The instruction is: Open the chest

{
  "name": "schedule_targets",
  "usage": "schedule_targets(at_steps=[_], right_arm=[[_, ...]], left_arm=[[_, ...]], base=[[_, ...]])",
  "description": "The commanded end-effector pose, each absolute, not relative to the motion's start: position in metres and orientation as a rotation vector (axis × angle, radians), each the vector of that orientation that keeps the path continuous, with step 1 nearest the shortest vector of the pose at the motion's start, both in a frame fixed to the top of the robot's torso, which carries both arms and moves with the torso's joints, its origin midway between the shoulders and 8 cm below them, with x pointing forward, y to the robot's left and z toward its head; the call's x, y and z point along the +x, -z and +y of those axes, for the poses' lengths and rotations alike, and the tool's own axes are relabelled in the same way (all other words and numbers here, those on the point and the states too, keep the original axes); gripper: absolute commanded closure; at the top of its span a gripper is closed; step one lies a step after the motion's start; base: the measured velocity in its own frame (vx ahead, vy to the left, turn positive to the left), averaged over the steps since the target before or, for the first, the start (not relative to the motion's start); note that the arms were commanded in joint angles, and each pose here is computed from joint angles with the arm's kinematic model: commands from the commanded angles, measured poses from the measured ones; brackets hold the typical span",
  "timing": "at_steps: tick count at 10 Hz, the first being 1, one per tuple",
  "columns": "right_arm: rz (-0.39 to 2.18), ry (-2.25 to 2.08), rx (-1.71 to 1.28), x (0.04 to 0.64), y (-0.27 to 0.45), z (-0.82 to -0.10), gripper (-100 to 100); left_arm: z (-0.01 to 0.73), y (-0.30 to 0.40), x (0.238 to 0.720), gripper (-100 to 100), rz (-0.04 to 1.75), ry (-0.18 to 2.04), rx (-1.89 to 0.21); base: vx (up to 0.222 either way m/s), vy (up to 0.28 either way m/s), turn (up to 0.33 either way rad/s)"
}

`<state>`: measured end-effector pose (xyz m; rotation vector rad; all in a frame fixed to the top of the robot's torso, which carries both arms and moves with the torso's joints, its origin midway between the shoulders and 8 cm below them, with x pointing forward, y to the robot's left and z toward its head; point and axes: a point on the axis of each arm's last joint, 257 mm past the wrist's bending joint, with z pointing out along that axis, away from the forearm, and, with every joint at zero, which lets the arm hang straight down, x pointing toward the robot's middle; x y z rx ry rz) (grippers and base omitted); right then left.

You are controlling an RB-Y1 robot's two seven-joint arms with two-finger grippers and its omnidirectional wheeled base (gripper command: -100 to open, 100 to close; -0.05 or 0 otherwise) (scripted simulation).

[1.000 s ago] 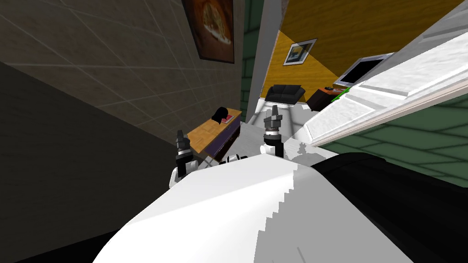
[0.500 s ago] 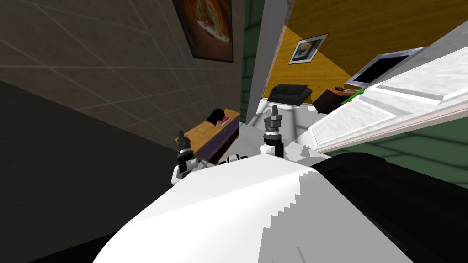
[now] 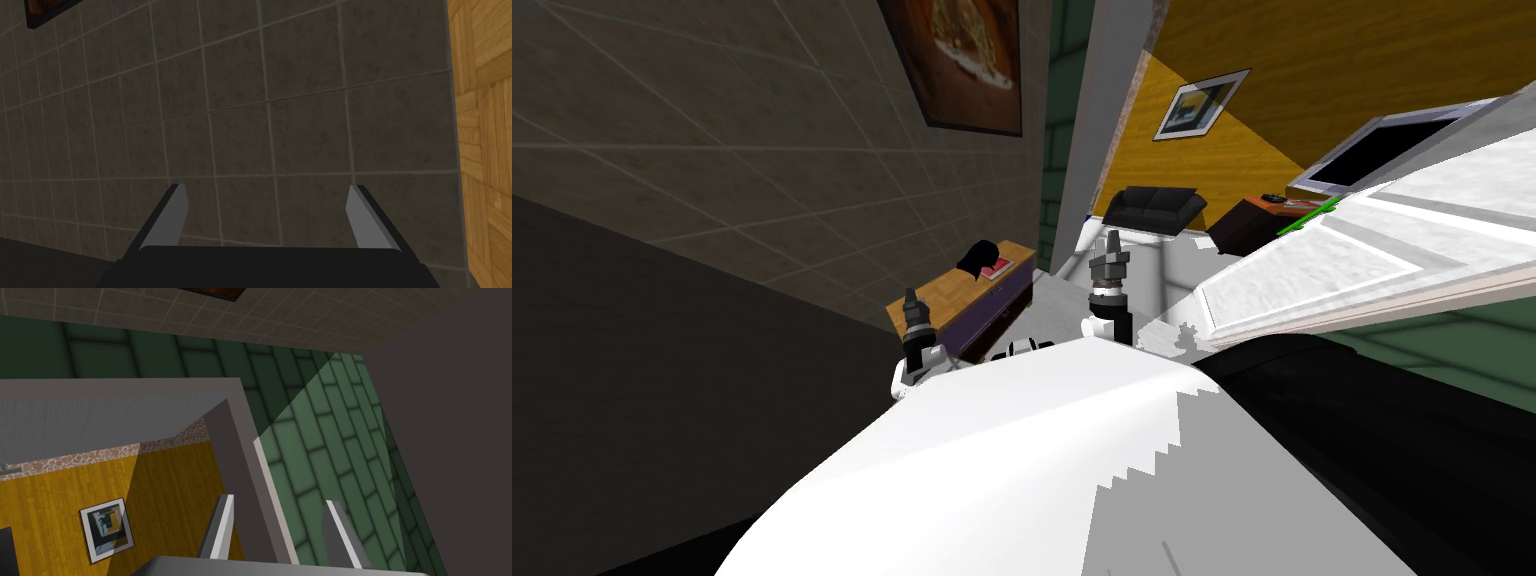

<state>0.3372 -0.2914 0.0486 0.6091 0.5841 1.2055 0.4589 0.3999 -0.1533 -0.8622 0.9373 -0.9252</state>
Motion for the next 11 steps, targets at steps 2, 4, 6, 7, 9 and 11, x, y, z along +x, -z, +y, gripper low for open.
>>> schedule_targets(at_steps=[2,4,6,7,9,11], right_arm=[[0.584,-1.206,0.609,0.337,-0.049,-0.291,0],[0.584,-1.206,0.609,0.337,-0.049,-0.291,0],[0.584,-1.206,0.609,0.337,-0.049,-0.291,0],[0.584,-1.206,0.609,0.337,-0.049,-0.291,0],[0.584,-1.206,0.609,0.337,-0.049,-0.291,0],[0.584,-1.206,0.609,0.337,-0.049,-0.291,0]], left_arm=[[0.412,0.174,0.468,-100,0.949,0.908,-0.915],[0.419,0.186,0.474,-100,0.955,0.899,-0.948],[0.425,0.198,0.479,-100,0.961,0.889,-0.983],[0.431,0.204,0.485,-100,0.958,0.885,-1.008],[0.437,0.220,0.490,-100,0.967,0.874,-1.049],[0.442,0.229,0.496,-100,0.969,0.869,-1.080]], base=[[0.031,-0.156,0.084],[0.027,-0.142,0.076],[0.063,-0.133,0.076],[0.038,-0.170,0.081],[0.047,-0.160,0.091],[0.027,-0.147,0.069]])
